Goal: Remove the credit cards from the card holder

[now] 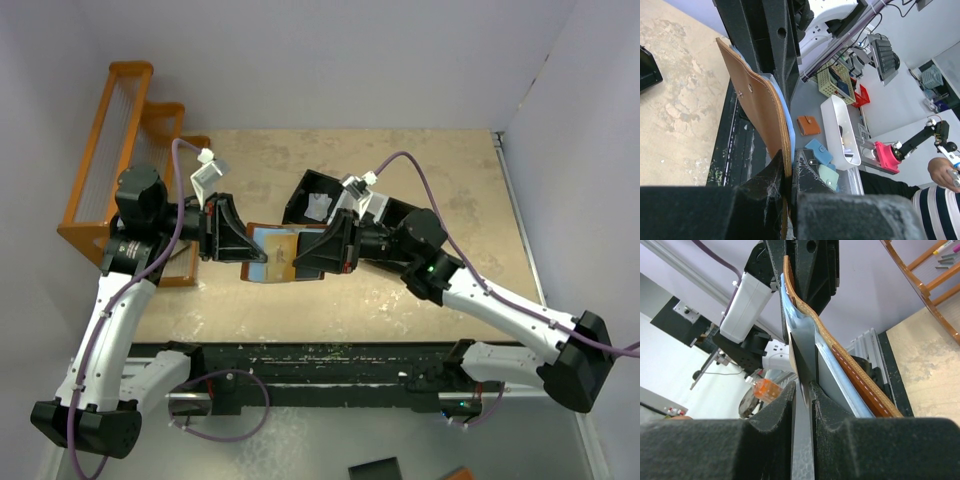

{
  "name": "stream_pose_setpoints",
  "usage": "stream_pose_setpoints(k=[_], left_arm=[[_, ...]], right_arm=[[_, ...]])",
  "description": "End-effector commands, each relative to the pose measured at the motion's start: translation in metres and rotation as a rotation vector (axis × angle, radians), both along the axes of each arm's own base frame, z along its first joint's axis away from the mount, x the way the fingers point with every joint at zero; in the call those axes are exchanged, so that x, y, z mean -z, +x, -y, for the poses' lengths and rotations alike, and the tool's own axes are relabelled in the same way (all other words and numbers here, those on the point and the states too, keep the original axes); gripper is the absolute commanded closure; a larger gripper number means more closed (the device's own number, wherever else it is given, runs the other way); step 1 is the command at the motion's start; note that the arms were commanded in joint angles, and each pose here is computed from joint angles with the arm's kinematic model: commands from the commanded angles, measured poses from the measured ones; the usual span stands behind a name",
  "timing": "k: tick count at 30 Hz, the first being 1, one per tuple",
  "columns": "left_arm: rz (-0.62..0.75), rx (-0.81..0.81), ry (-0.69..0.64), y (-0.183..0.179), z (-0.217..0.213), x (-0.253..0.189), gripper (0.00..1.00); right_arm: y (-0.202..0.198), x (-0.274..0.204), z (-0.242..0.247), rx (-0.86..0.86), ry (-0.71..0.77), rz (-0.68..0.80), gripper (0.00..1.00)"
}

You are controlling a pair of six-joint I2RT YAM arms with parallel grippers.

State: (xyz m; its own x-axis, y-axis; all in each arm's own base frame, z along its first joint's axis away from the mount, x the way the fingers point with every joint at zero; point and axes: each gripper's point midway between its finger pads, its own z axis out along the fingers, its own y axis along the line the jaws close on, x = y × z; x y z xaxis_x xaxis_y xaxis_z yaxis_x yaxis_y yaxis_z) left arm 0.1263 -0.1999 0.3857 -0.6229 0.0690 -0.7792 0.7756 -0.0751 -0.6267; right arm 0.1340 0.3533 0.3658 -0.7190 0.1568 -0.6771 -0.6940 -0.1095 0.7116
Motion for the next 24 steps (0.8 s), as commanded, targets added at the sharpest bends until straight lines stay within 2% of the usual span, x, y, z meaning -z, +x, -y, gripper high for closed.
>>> stream_pose_setpoints(k=[1, 6, 7, 10, 12, 15, 18, 24], left_arm=[[0.066, 0.036, -0.014, -0.011, -0.002, -0.012, 1.0], [0.07, 0.032, -0.015, -0.011, -0.002, -0.013, 1.0], [0.072, 0.032, -0.015, -0.011, -0.002, -0.013, 1.0], [0.073, 0.032, -0.016, -0.012, -0.002, -0.013, 1.0], [0.071, 0.032, -0.015, -0.011, -0.002, -0.012, 1.0], [0.072, 0.032, -0.015, -0.011, -0.002, -0.012, 1.0], [0.074, 0.032, -0.016, -0.012, -0.002, -0.013, 1.0], [0.075, 0.032, -0.016, -0.011, -0.002, -0.013, 1.0]], right_arm=[[-0.008, -0.02, 0.009, -0.015, 0.076, 0.048, 0.83], [-0.008, -0.021, 0.008, -0.015, 0.079, 0.046, 0.95], [-0.007, -0.022, 0.008, -0.012, 0.077, 0.045, 0.94], [-0.001, -0.023, 0.005, 0.013, 0.072, 0.054, 0.85], [0.001, -0.025, 0.004, 0.017, 0.073, 0.055, 0.84], [0.003, -0.024, 0.001, 0.013, 0.068, 0.05, 0.88], [0.0, -0.02, 0.002, -0.001, 0.056, 0.036, 1.0], [-0.001, -0.019, 0.011, 0.038, 0.058, 0.038, 1.0]])
